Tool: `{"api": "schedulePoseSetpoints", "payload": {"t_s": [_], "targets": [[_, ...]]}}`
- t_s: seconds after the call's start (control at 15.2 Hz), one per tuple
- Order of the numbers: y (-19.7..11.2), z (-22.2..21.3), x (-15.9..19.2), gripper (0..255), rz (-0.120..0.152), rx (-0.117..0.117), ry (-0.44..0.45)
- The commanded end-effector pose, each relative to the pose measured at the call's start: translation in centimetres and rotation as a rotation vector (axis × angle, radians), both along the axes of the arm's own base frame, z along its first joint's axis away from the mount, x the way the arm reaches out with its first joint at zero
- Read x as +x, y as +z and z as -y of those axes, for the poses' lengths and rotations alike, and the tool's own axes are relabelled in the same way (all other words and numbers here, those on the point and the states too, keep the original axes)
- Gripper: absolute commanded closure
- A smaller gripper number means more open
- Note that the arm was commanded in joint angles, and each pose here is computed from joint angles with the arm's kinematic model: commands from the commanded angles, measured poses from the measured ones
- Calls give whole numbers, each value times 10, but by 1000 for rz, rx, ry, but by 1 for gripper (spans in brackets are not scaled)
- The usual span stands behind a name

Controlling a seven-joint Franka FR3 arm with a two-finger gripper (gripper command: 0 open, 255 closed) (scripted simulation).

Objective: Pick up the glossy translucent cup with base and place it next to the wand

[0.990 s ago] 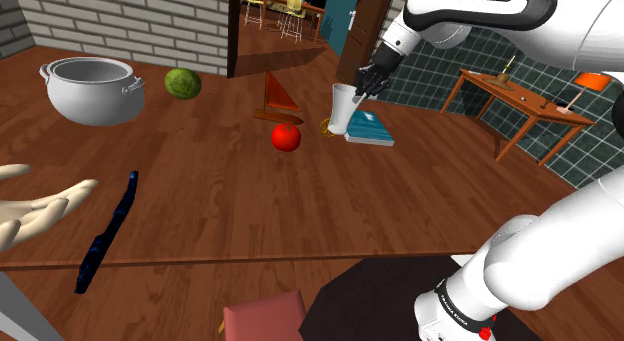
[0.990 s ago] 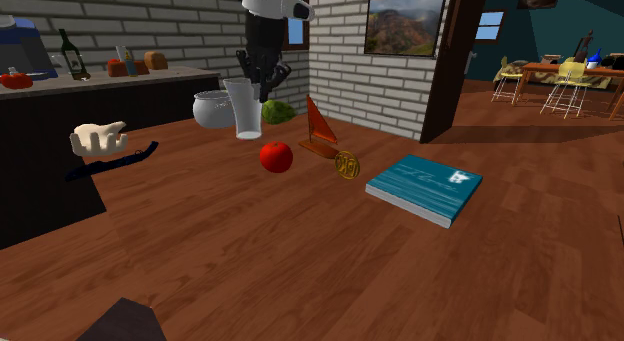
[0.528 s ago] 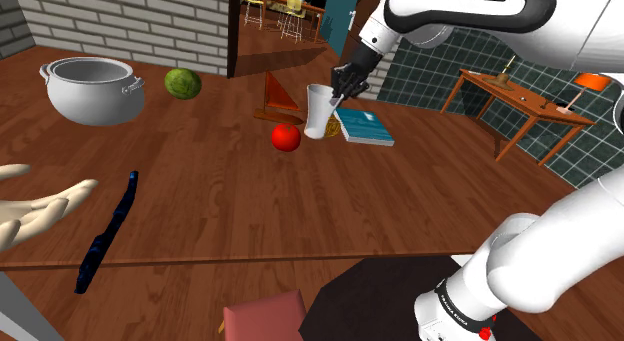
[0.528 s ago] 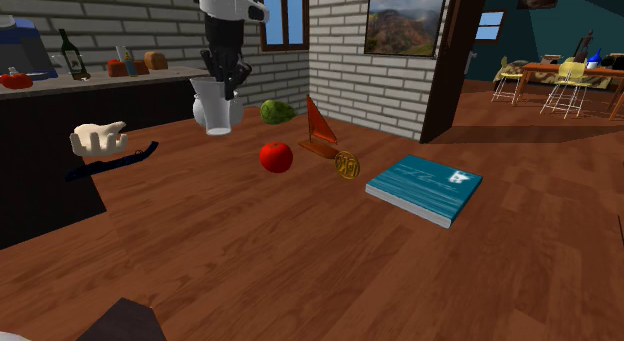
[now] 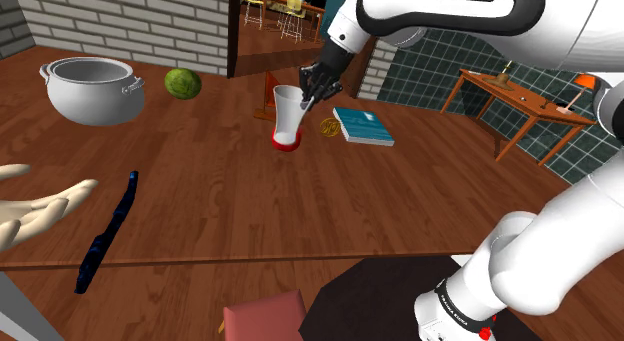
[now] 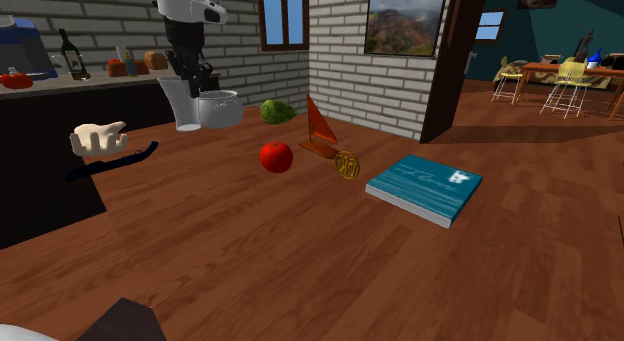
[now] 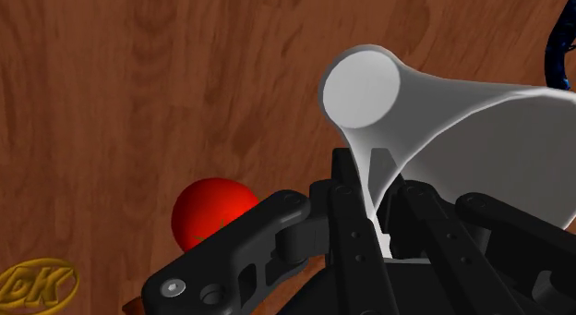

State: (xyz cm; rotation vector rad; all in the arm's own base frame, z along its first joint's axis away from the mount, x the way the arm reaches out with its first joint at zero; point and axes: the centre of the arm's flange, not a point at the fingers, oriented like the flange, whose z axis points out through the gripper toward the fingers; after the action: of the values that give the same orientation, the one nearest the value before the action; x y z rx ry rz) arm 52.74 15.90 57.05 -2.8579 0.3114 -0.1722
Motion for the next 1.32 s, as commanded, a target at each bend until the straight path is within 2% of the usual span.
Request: {"api": "schedulePoseSetpoints", "payload": {"t_s": [0.0,0.99,1.25], "targets": [[1,-28,1,255,0,1,-1],[2,-226,4,255,0,1,-1],[-14,-229,4,255,0,1,-1]]}}
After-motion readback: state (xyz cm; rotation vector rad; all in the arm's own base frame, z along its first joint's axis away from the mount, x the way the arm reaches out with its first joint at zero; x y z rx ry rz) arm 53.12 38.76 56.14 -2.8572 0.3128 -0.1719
